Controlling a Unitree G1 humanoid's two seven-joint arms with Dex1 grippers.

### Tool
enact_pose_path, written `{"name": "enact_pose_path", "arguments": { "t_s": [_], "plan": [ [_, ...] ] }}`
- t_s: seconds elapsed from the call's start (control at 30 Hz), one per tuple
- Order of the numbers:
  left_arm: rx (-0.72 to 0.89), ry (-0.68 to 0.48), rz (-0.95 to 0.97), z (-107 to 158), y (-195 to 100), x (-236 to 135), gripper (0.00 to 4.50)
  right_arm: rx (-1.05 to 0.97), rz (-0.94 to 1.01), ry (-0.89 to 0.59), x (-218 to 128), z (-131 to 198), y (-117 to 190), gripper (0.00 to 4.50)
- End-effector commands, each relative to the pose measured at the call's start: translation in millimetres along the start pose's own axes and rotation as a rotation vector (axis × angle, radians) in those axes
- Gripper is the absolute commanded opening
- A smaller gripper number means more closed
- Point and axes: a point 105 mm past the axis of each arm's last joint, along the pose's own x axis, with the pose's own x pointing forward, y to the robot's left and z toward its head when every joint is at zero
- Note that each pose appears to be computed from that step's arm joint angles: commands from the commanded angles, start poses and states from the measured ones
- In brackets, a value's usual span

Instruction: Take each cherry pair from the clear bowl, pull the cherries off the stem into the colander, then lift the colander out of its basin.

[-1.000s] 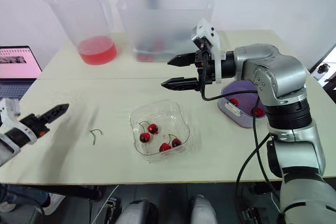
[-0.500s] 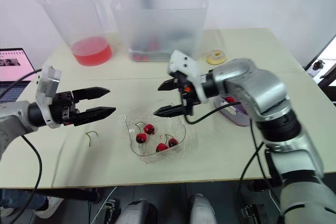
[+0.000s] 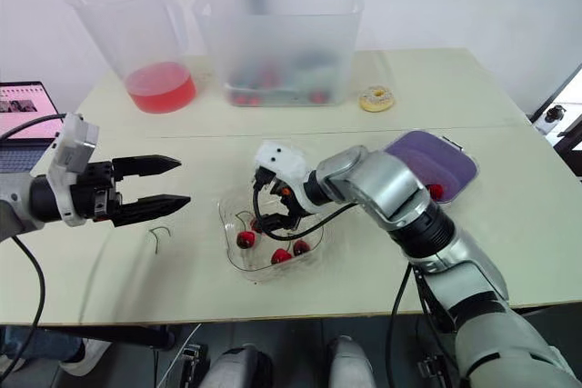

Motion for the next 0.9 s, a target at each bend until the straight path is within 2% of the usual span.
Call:
{"name": "enact_pose_path", "arguments": {
  "t_s": [0.03,0.3,0.4,0.47,0.5,0.83,0.9],
  "plan": [
    [0.047,-0.013,0.022,8,-1,-5,4.46,-0.056,-0.046,-0.010,8,6,-3,4.50],
    [0.022,0.033,0.046,-4,1,-8,4.46,-0.080,-0.049,0.026,28,-6,-1,4.50],
    [0.022,0.032,0.048,-4,1,-7,4.50,-0.093,-0.049,0.031,32,-7,0,3.52],
    [0.021,0.033,0.046,-5,0,-5,4.50,-0.098,-0.045,0.031,33,-8,1,2.55],
    [0.021,0.034,0.046,-6,-1,-5,4.50,-0.100,-0.041,0.032,33,-8,2,2.28],
    [0.027,0.031,0.046,-6,1,0,4.50,-0.095,-0.049,0.034,32,-7,-2,2.28],
    [0.028,0.030,0.044,-6,1,1,4.50,-0.100,-0.048,0.038,32,-8,-2,1.76]
  ]
}}
